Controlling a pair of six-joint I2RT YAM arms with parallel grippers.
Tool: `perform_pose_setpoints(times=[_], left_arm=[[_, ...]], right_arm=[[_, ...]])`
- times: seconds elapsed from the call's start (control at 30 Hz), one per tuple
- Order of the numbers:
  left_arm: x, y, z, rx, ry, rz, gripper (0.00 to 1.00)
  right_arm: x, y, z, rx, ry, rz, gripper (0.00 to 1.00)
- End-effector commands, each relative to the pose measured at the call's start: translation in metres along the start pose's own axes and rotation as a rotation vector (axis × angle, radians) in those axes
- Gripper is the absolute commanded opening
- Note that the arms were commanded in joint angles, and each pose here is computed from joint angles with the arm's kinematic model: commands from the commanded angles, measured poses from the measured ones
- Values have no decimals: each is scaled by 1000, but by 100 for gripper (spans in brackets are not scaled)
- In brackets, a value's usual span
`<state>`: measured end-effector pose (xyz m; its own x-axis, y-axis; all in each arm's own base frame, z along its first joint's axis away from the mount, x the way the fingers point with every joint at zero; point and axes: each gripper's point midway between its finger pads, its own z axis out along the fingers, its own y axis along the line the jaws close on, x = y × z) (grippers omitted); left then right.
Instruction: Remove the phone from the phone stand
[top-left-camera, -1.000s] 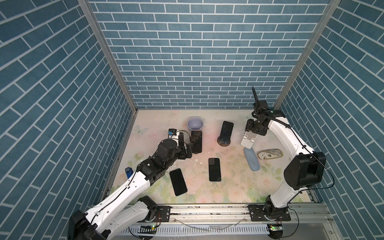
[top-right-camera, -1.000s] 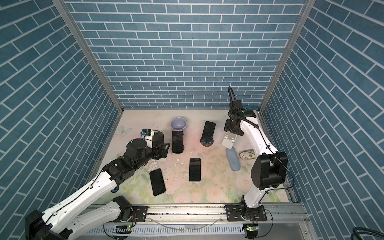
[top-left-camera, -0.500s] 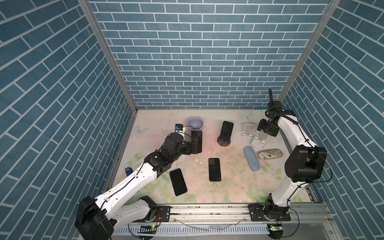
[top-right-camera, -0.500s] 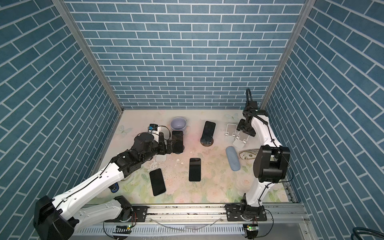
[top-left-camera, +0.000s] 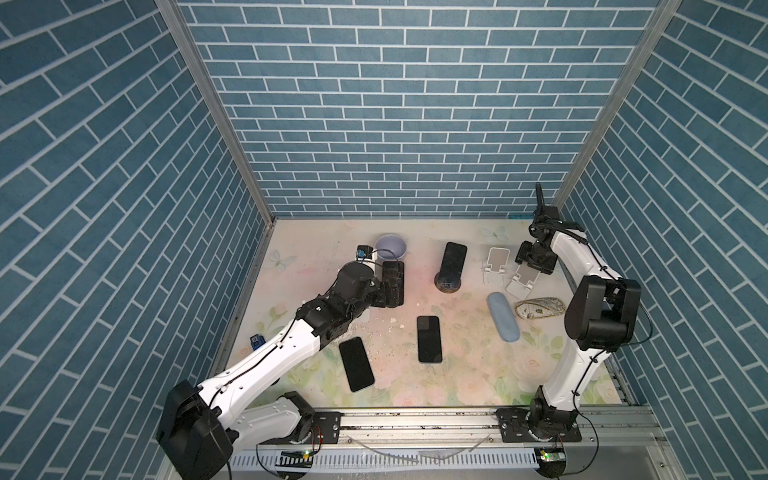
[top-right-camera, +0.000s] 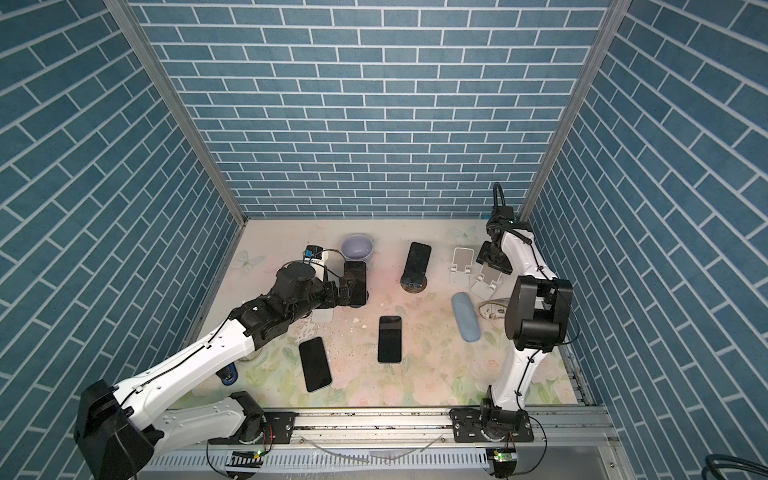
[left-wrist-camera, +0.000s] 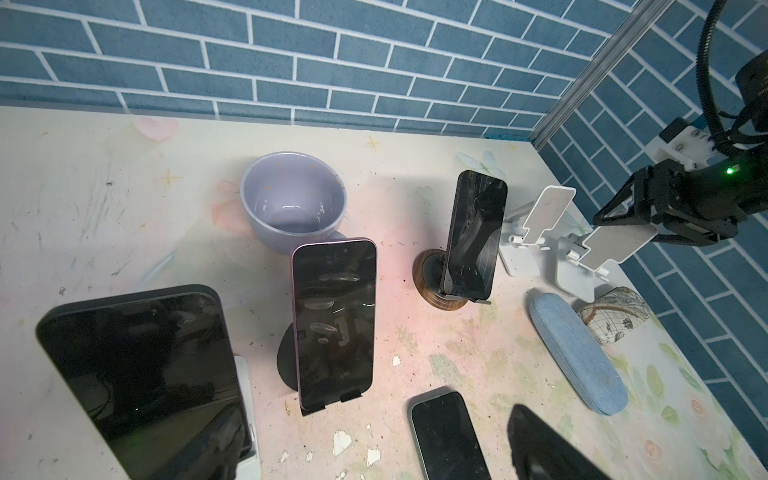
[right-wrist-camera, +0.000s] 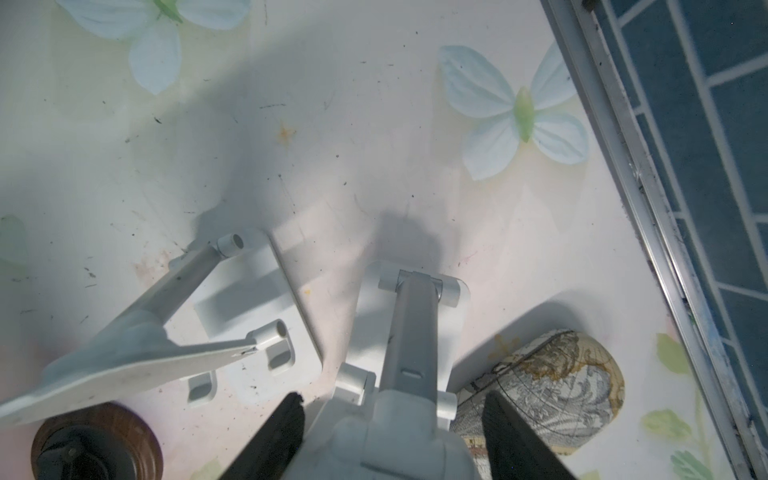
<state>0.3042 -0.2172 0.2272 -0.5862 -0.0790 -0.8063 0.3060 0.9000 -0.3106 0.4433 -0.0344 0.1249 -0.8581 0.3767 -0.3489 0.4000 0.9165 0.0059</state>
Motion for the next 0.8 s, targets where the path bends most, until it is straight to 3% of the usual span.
perform_pose_setpoints(times=[0.0, 0.77], left_arm=[[-9, -7, 0, 14, -20, 8, 100], [-11, -8, -3, 10, -28, 11, 100]], right_arm=[[-19, -1, -6, 23, -39, 2, 35], [-20, -3, -3, 62, 35, -52, 42]])
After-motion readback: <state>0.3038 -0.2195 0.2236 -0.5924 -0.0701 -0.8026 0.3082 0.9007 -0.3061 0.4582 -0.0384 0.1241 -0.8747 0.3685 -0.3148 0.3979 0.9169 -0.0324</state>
